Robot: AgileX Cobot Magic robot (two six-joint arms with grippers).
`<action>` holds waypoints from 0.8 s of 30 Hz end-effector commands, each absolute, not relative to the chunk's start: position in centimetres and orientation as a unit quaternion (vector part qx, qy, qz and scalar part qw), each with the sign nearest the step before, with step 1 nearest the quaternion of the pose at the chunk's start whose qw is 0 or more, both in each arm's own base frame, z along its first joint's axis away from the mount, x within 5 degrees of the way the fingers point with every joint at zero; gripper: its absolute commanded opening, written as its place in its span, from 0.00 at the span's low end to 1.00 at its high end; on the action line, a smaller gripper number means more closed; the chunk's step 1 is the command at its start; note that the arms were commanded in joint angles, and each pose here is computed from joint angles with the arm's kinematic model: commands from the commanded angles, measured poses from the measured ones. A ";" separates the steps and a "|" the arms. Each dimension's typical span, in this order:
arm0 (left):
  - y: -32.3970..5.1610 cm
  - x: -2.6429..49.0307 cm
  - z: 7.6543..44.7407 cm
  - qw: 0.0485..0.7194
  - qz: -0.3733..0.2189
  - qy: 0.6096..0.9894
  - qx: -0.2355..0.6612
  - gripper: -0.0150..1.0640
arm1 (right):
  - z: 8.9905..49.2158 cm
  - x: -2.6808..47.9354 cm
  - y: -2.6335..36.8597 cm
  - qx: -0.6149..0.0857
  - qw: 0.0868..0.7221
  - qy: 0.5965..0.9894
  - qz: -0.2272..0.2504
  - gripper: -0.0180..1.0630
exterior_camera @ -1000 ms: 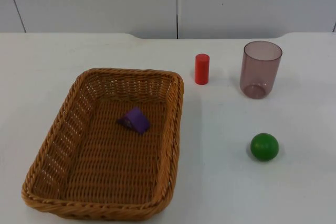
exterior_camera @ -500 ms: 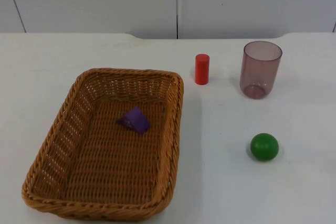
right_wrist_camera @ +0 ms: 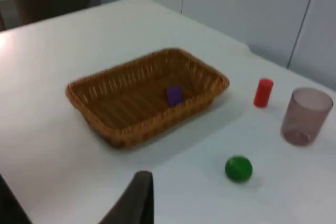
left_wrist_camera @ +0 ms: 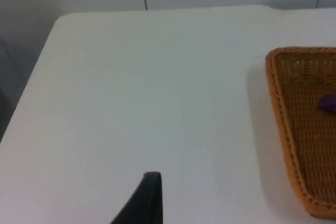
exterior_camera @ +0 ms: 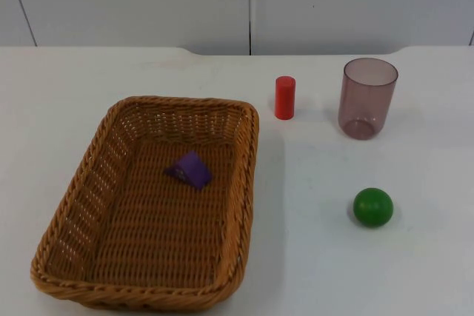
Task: Pick up the basket with the left hand and place the triangular block into the basket with the right hand.
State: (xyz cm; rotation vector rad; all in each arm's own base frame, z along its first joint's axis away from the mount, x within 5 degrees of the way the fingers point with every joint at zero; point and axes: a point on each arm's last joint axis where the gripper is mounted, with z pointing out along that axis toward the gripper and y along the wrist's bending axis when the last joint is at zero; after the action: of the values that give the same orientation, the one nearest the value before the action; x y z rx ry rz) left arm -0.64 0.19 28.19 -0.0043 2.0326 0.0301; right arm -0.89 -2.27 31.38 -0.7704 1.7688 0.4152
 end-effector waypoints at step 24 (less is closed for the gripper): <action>0.3 -0.5 27.5 0.513 0.009 0.858 -0.018 0.99 | 28.1 0.2 -1.3 -0.295 0.492 0.800 0.176 0.98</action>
State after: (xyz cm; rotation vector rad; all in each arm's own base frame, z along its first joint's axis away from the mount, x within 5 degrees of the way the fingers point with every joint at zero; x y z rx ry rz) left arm -0.47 0.33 27.61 -0.0326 2.0595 0.0352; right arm 0.11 -1.35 28.10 -0.7206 1.9547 0.4285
